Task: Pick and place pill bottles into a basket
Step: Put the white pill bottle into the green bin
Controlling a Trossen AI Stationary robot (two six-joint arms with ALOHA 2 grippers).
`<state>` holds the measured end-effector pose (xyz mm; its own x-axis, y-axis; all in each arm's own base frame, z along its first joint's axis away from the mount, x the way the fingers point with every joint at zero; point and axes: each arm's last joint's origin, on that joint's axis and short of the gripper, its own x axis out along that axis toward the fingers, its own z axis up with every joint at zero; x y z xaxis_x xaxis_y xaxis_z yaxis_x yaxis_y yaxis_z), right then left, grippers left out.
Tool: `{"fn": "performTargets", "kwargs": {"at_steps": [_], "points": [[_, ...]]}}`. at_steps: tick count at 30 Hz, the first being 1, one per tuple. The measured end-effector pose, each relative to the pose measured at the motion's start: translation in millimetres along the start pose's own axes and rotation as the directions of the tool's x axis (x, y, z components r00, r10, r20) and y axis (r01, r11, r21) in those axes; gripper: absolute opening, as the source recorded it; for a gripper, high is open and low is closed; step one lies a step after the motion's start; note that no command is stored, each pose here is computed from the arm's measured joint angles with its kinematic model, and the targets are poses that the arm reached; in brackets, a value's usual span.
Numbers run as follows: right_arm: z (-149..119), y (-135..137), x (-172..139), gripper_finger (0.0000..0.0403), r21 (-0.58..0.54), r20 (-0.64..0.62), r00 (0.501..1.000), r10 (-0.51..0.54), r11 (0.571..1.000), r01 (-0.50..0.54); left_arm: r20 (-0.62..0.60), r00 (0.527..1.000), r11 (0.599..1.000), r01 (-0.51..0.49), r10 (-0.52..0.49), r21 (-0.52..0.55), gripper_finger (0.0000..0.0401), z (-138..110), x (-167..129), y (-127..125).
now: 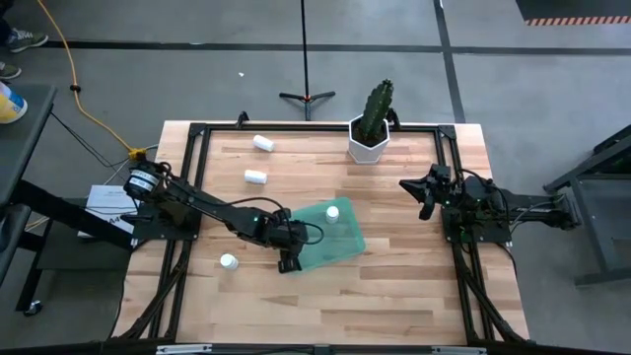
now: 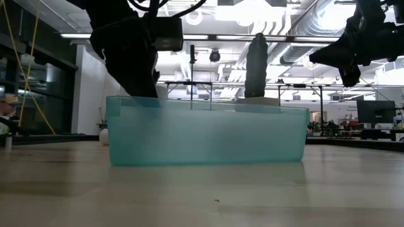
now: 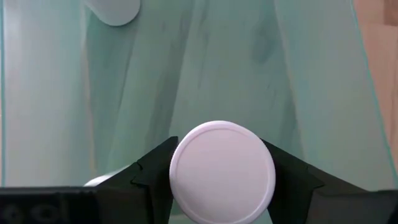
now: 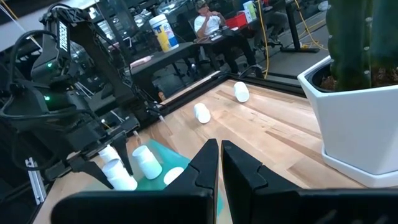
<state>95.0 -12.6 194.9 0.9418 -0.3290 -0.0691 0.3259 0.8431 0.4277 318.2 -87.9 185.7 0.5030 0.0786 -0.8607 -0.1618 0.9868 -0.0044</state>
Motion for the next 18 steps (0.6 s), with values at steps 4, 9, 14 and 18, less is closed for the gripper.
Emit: {"fn": "performTargets", "kwargs": {"at_steps": [4,9,14,18], "points": [[0.0,0.0,0.0,0.0012,0.0,0.0,1.0,0.0,1.0,0.0,-0.001,1.0,1.0,0.005,-0.005,0.0,0.0224,0.0,0.0,-0.2],[0.0,0.0,0.0,0.0012,0.0,0.0,1.0,0.0,1.0,0.0,-0.011,1.0,1.0,0.027,-0.027,0.0,0.0232,-0.3,0.0,-0.7],[0.0,0.0,0.0,0.0012,0.0,0.0,1.0,0.0,1.0,0.0,-0.011,1.0,1.0,0.027,-0.027,-0.001,0.0267,-0.2,0.0,-0.7],[0.0,0.0,0.0,0.0012,0.0,0.0,1.0,0.0,1.0,0.0,-0.011,1.0,1.0,0.027,-0.027,-0.001,0.0284,-0.2,0.0,-0.7]]}}
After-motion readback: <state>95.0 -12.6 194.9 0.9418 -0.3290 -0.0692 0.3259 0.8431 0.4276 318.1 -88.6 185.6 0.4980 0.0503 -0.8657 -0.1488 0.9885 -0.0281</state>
